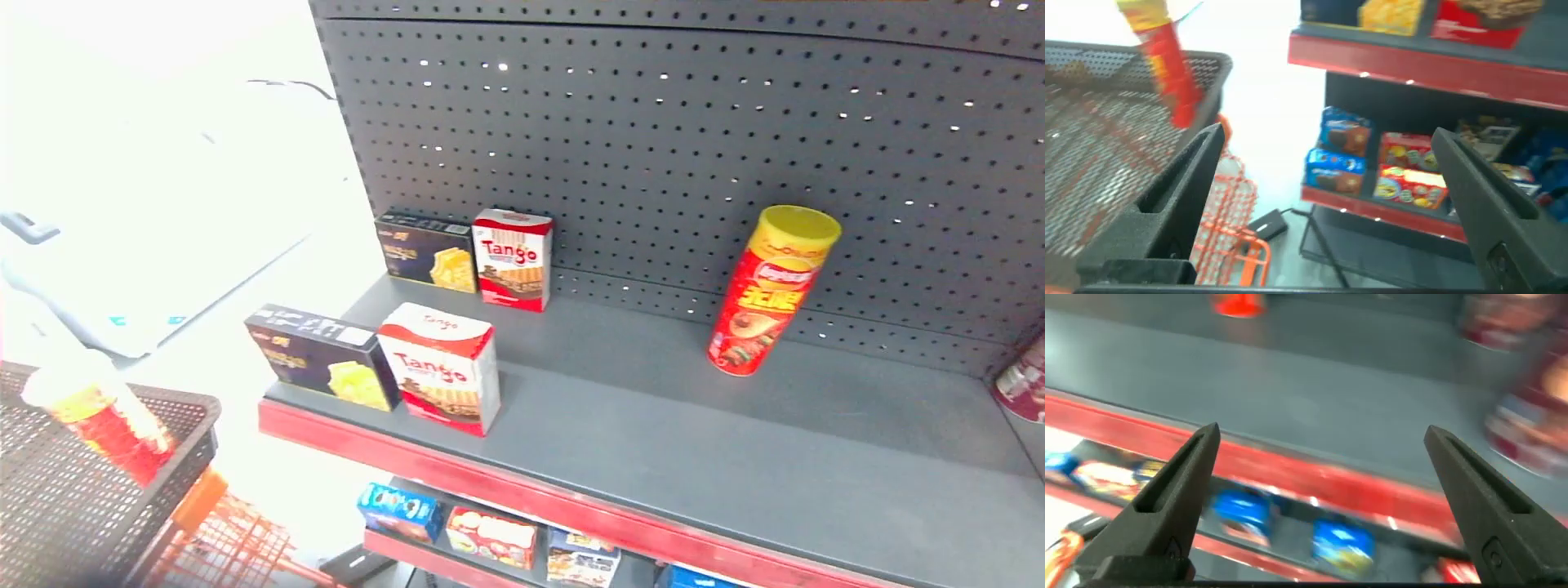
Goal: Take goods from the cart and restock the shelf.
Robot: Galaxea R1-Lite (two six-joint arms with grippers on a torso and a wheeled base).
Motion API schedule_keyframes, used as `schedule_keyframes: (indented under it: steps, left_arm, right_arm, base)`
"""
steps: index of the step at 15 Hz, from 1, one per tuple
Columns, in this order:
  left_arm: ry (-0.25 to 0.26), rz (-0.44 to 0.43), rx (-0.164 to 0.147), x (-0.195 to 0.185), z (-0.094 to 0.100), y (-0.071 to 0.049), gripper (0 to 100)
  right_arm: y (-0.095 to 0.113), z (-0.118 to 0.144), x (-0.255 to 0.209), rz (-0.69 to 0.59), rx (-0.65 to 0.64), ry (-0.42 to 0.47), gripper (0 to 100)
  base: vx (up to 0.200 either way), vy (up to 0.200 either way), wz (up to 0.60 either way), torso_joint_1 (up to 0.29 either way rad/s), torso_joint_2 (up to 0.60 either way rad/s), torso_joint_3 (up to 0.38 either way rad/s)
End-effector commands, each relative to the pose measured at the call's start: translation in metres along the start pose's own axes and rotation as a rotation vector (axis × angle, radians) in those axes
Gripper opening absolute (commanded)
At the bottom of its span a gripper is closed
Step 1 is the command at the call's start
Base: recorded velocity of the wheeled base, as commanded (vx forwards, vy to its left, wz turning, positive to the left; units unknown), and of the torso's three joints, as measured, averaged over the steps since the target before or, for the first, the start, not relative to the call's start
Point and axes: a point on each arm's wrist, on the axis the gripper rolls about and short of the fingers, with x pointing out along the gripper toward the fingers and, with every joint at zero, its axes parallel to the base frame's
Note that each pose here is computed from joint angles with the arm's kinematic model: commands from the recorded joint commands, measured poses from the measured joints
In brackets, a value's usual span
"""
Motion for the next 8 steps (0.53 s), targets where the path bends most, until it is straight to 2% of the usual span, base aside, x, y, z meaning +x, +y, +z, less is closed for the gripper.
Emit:
schedule_keyframes:
  steps: [1, 3, 8]
  left_arm:
    - [0.001, 0.001, 0.0, 0.0001, 0.0, 0.0, 100]
    - [0.001, 0.0, 0.0, 0.0001, 0.0, 0.0, 100]
    - [0.001, 0.0, 0.0, 0.0001, 0.0, 0.0, 100]
  right_arm:
    - [0.0, 0.0, 0.0001, 0.0, 0.0, 0.002, 100]
    - [0.0, 0.0, 0.0001, -0.001, 0.0, 0.002, 100]
    - [0.0, 0.0, 0.0001, -0.001, 0.001, 0.002, 100]
  base:
    - [0.0, 0.0, 0.6, -0.002, 0.01, -0.002]
    - [0.0, 0.0, 0.6, 0.002, 0.0, 0.002]
    - [0.0, 0.0, 0.0, 0.0, 0.0, 0.0]
